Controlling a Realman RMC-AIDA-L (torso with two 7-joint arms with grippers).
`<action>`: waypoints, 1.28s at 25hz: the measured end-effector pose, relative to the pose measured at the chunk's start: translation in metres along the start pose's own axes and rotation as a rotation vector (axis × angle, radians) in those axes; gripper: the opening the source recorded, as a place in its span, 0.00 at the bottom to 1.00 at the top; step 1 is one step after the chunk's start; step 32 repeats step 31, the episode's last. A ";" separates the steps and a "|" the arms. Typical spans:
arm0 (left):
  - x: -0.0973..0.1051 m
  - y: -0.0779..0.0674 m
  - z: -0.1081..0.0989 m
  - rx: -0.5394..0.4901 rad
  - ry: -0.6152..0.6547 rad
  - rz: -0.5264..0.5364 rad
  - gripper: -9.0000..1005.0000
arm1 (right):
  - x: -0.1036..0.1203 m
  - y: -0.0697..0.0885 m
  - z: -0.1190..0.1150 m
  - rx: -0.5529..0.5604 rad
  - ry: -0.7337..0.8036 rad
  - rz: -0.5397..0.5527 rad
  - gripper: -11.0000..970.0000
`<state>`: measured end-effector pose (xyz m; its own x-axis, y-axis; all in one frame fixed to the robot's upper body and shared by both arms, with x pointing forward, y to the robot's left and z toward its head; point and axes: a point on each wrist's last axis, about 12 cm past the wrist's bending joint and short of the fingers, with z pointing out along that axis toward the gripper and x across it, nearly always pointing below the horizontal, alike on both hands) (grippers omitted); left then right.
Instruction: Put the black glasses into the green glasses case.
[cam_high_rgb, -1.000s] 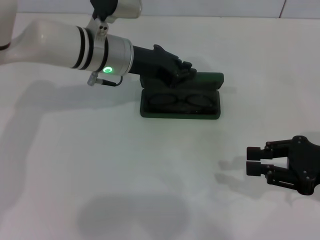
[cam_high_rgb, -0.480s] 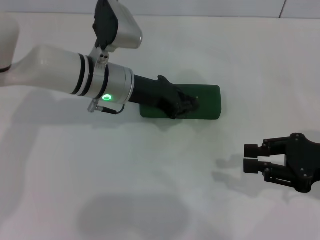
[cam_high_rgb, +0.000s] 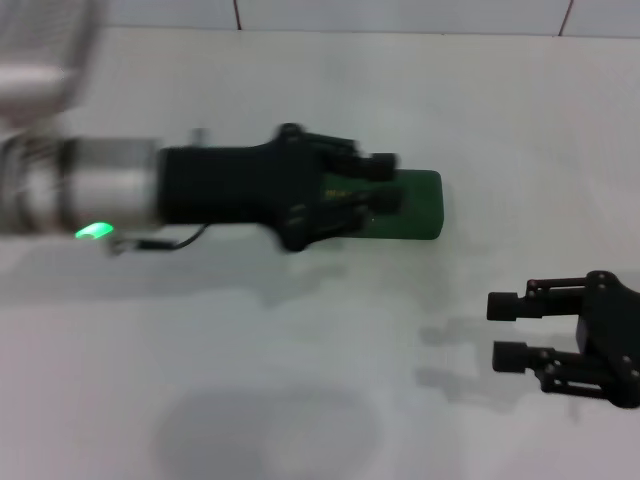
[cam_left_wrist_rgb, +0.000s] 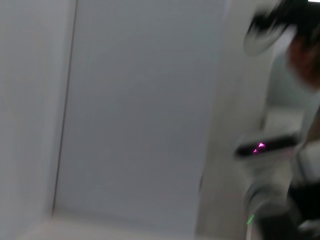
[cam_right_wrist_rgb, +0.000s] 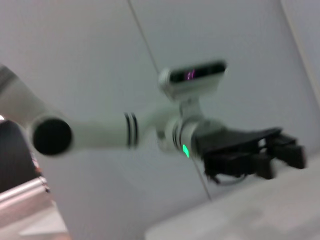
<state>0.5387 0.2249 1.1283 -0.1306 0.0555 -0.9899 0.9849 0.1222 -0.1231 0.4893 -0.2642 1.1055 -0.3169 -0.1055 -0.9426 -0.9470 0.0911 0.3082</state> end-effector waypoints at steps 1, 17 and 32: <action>0.003 -0.011 -0.016 0.004 -0.058 0.012 0.24 | -0.003 0.003 0.001 -0.025 -0.033 -0.024 0.41; 0.041 -0.056 -0.069 0.009 -0.136 -0.040 0.64 | -0.035 -0.003 0.025 -0.144 -0.108 -0.148 0.87; 0.049 -0.059 -0.070 0.012 -0.116 -0.056 0.64 | -0.032 -0.009 0.034 -0.147 -0.108 -0.123 0.90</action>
